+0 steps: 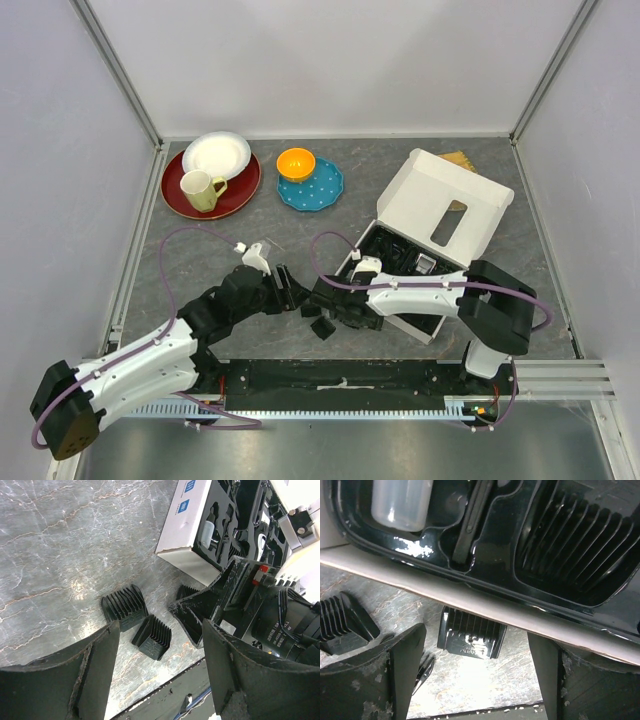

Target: Sort the hair-cutting tools

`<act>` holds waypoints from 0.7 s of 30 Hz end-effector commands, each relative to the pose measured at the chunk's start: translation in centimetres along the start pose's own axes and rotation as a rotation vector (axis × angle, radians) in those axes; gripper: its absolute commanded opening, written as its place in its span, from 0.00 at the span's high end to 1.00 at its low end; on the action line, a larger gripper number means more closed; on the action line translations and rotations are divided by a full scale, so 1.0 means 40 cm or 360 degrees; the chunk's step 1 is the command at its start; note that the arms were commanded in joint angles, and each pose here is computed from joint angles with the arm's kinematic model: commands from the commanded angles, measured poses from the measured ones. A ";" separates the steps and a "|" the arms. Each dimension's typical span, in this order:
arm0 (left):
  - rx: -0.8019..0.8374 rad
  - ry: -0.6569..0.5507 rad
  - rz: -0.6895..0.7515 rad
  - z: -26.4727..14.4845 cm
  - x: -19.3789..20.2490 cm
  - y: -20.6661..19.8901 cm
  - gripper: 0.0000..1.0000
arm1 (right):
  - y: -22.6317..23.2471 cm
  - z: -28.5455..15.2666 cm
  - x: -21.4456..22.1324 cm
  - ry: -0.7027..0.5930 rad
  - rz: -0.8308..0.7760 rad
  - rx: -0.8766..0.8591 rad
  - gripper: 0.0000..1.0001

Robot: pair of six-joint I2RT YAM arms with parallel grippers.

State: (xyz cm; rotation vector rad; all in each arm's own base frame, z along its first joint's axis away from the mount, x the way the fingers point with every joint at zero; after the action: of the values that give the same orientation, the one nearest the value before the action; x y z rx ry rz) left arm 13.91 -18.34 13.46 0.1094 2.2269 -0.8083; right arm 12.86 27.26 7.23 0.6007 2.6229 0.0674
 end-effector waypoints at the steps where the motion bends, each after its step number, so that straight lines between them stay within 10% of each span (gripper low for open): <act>1: 0.0002 -0.0081 0.0041 -0.008 -0.039 -0.019 0.27 | 0.014 0.005 -0.020 -0.0067 0.0109 0.0030 0.10; 11: 0.0016 -0.0067 0.0044 -0.014 -0.040 -0.024 0.27 | 0.014 0.033 0.001 0.0006 0.0139 0.0031 0.46; 21: 0.0228 -0.0082 0.0088 -0.017 -0.047 -0.065 0.27 | 0.058 -0.122 -0.082 -0.0038 0.0303 -0.0337 0.57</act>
State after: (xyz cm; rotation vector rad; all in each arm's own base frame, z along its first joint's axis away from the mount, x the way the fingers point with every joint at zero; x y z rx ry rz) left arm 13.65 -18.30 13.80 0.1245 2.2346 -0.8169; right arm 13.58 27.46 8.56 0.7069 2.5818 0.1550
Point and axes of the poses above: each gripper's point midway between its finger pads, its own z axis out along the fingers, its own y axis along the line the jaws close on, x = y × z, the point moved 6 cm from there along -z, back along the fingers, and after that the axes turned 11 degrees about z, right-handed, at the moved point
